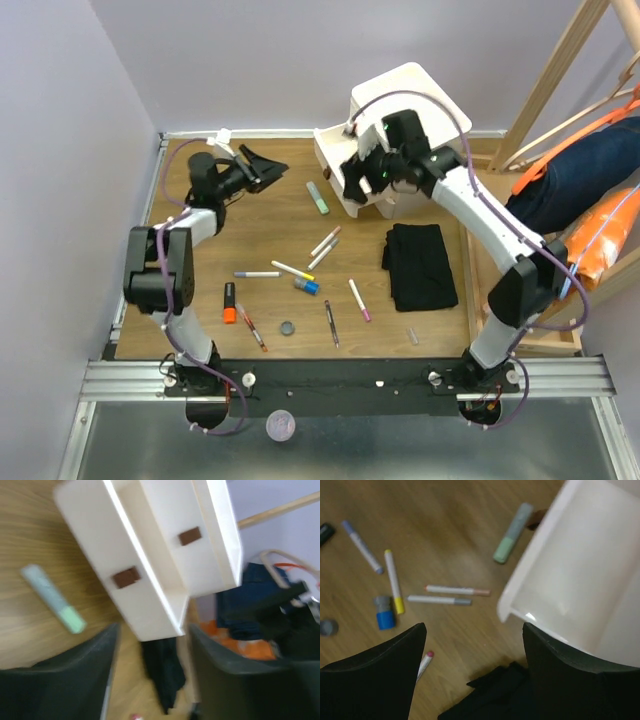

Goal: Sort the stationery into containers
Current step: Pick up the stationery from the corner of the board.

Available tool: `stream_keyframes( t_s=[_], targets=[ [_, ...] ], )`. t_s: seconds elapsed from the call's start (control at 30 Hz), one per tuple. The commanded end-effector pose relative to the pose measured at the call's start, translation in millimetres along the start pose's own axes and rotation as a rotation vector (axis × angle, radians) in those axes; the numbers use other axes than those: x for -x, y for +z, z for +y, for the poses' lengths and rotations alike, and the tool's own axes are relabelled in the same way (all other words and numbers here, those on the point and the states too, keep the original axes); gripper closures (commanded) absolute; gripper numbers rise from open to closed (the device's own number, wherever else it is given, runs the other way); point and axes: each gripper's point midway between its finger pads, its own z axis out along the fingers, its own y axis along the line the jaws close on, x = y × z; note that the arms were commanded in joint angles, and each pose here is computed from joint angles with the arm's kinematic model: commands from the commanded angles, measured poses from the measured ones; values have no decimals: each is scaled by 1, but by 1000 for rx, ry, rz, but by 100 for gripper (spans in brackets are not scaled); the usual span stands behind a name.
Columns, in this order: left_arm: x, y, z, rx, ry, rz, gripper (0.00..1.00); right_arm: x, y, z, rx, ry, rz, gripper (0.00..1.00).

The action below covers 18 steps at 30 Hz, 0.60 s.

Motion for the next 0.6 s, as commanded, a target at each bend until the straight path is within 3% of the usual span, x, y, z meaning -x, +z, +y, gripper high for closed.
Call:
stream_keyframes(
  t_s=[0.0, 0.1, 0.13, 0.2, 0.3, 0.47, 0.57],
  targets=[
    [0, -65, 31, 186, 75, 41, 1, -53, -26, 100, 228, -296, 108, 14],
    [8, -95, 43, 299, 151, 38, 1, -64, -32, 135, 270, -451, 65, 14],
    [9, -103, 53, 350, 295, 76, 1, -79, -24, 140, 276, -479, 70, 14],
    [12, -122, 65, 509, 352, 115, 1, -90, -19, 163, 296, -532, 69, 14],
    [21, -154, 76, 711, 456, 127, 1, -106, -5, 181, 285, -537, 87, 17],
    [26, -200, 70, 883, 663, 111, 1, -120, 17, 206, 247, -471, 96, 24],
    [20, -225, 68, 966, 707, 111, 1, -123, 24, 220, 268, -444, 94, 28]
  ],
)
